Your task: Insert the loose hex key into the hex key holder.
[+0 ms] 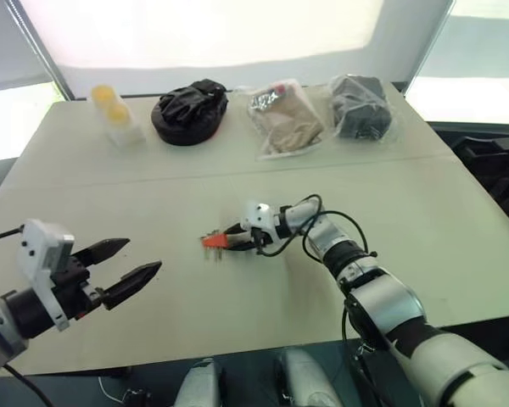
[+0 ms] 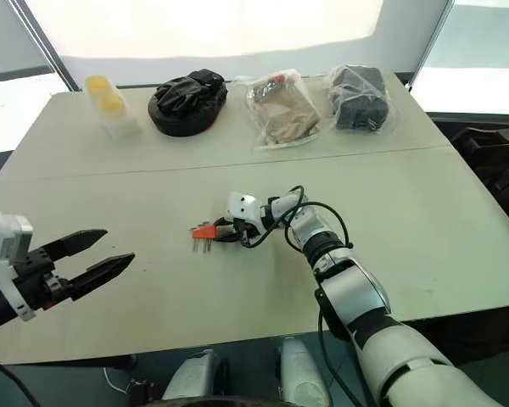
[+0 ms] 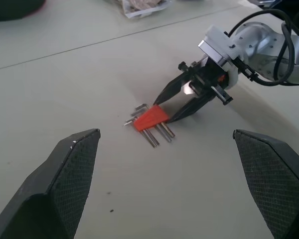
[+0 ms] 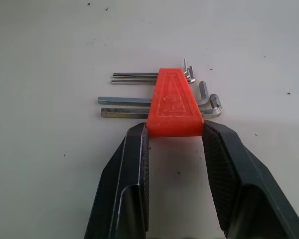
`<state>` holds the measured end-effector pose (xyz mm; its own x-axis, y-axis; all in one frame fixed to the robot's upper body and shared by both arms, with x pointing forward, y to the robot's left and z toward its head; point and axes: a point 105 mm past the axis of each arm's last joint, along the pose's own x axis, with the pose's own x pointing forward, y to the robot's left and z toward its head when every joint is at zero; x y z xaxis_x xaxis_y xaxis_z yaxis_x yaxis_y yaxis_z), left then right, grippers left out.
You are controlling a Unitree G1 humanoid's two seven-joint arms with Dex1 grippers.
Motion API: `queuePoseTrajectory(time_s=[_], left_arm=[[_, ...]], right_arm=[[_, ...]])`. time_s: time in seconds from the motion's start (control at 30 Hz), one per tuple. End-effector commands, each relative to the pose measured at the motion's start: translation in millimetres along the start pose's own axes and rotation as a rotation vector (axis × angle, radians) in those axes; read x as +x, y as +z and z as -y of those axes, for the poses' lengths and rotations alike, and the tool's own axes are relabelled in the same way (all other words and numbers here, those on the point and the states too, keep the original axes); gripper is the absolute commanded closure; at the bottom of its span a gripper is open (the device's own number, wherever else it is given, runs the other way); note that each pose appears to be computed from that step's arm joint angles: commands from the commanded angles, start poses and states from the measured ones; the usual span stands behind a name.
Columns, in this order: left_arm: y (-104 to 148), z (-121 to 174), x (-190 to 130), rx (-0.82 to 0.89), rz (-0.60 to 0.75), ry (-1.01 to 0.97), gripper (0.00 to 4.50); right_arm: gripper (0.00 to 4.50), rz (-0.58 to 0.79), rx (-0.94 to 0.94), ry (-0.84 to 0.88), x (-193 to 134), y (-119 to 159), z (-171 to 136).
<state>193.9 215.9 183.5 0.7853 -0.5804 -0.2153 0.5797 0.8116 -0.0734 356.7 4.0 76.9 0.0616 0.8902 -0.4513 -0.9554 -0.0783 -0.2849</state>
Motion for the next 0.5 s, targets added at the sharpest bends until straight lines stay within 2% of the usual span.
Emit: queuePoseTrajectory(time_s=[0.03, 0.13, 0.23, 0.4, 0.5], left_arm=[[9.7, 0.2, -4.0, 0.043, 0.045, 0.027, 0.0], [9.6, 0.2, -3.8, 0.039, 0.053, 0.033, 0.0], [12.5, -0.4, -1.3, 0.025, 0.073, 0.024, 0.0], [30.0, -6.8, 8.6, 0.017, 0.12, -0.025, 0.0], [46.5, -8.9, 15.3, 0.004, 0.17, -0.082, 0.0]], right_arm=[[3.51, -0.076, -0.003, 0.038, 8.3, -13.6, -9.7], [3.51, -0.05, -0.042, -0.007, 4.8, -9.3, -4.2], [3.51, 0.014, -0.138, -0.104, -2.8, 8.2, 9.4], [3.51, 0.039, -0.507, -0.288, -31.1, 44.1, 32.8], [3.51, 0.009, -0.78, -0.366, -48.8, 58.8, 36.8]])
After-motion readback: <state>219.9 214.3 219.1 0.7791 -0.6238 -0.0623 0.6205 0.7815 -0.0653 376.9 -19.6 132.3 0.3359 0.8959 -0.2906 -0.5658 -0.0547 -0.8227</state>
